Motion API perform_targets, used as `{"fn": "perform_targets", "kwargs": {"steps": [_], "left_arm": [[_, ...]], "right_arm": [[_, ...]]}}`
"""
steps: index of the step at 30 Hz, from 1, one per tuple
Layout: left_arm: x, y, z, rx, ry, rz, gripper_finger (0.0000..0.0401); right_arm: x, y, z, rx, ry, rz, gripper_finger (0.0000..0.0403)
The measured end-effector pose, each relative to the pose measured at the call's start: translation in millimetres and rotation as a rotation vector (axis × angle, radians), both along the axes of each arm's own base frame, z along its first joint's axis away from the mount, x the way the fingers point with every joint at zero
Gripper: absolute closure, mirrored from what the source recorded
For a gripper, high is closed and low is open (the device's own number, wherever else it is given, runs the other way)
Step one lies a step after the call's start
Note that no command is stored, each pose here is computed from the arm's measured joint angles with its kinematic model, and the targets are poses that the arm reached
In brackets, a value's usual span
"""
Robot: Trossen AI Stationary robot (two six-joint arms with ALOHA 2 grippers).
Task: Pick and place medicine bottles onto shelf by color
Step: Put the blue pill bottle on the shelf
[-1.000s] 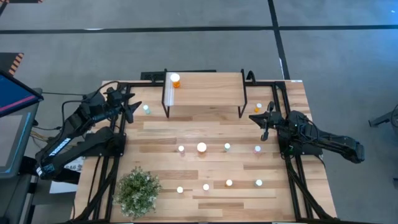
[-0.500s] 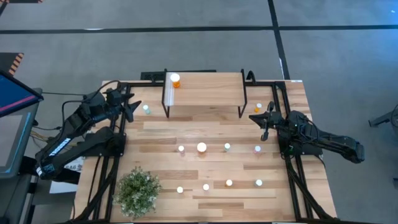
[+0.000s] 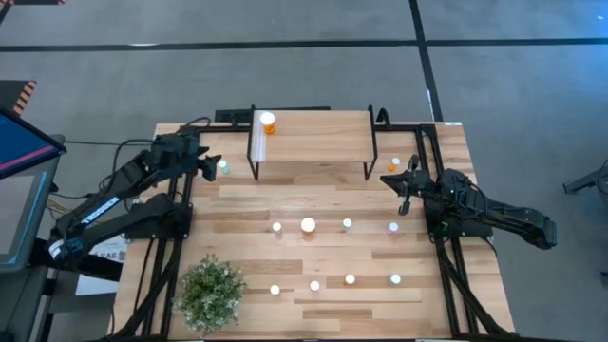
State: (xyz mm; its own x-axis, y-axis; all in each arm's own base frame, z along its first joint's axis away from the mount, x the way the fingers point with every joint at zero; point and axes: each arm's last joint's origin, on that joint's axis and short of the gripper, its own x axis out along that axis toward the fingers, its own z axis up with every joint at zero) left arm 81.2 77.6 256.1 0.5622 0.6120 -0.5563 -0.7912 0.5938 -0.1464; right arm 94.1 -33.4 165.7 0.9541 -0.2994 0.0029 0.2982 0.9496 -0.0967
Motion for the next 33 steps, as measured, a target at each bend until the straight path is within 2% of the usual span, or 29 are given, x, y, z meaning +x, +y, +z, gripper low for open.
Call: {"fn": "perform_targets", "kwargs": {"steps": [5,18,33], "left_arm": [[3.2,2.8,-1.8,-0.008,0.018,-0.007,0.0150],[-9.3,-9.7,8.9,0.060,-0.087,-0.025,0.0150],[-9.9,-10.8,9.4,0.062,-0.094,-0.036,0.0150]], "right_arm": [[0.0,0.0,0.0,0.000,0.000,0.000,0.0360],[0.0,0.0,0.0,0.000,0.000,0.000,0.0360],[0.0,0.0,0.0,0.000,0.000,0.000,0.0360]]}}
